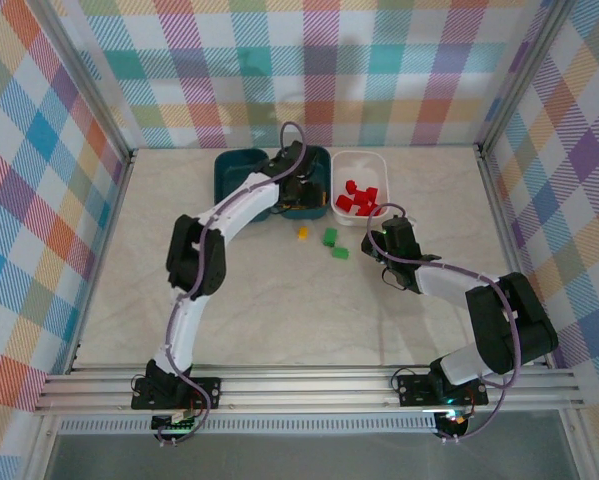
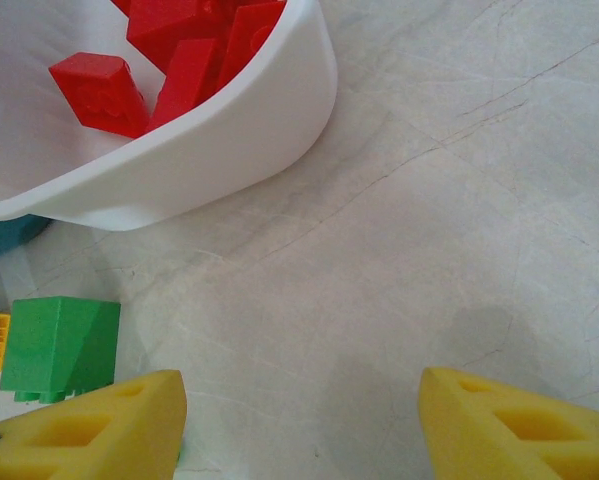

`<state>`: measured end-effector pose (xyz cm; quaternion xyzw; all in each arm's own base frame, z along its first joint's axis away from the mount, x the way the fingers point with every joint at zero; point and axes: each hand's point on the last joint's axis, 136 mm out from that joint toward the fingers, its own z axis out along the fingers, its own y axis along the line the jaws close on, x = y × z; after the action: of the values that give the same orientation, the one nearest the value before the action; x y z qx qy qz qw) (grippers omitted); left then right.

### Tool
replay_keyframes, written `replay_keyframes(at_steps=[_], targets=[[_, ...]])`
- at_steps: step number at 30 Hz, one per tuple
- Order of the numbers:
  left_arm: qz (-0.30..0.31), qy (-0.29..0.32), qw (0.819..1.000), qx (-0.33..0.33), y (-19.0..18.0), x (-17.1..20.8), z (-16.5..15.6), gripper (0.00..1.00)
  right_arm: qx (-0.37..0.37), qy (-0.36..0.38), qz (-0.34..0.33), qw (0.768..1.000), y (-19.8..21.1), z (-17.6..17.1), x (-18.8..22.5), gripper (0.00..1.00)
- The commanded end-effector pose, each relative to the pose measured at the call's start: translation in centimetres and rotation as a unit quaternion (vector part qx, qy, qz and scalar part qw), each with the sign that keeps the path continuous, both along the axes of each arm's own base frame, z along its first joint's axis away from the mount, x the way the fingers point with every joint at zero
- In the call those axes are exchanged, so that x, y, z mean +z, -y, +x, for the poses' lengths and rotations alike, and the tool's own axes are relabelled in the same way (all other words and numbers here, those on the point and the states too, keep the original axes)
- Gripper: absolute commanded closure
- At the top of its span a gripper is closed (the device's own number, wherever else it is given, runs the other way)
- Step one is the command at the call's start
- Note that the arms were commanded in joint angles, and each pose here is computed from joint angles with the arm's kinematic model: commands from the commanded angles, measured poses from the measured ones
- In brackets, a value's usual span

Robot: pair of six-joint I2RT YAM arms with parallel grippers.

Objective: Sort the legos into containers by color

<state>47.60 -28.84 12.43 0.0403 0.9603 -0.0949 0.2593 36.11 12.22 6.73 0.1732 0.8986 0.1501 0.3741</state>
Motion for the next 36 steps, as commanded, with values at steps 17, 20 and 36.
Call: replay_keyframes(at_steps=[17,20,36], targets=[[0.083,0.071,0.993,-0.043,-0.1,-6.5,-3.8,0.33,0.006,0.006,0.015,1.0,-0.7,0.3,0.3,0.36],[0.111,0.07,0.991,-0.03,-0.6,-7.7,-3.0,0.34,0.005,0.005,0.015,1.0,-0.7,0.3,0.3,0.36],[0.091,0.065,0.993,-0.028,-0.4,-8.1,-4.2,0.75,0.006,0.004,0.014,1.0,-0.8,0.4,0.2,0.36]])
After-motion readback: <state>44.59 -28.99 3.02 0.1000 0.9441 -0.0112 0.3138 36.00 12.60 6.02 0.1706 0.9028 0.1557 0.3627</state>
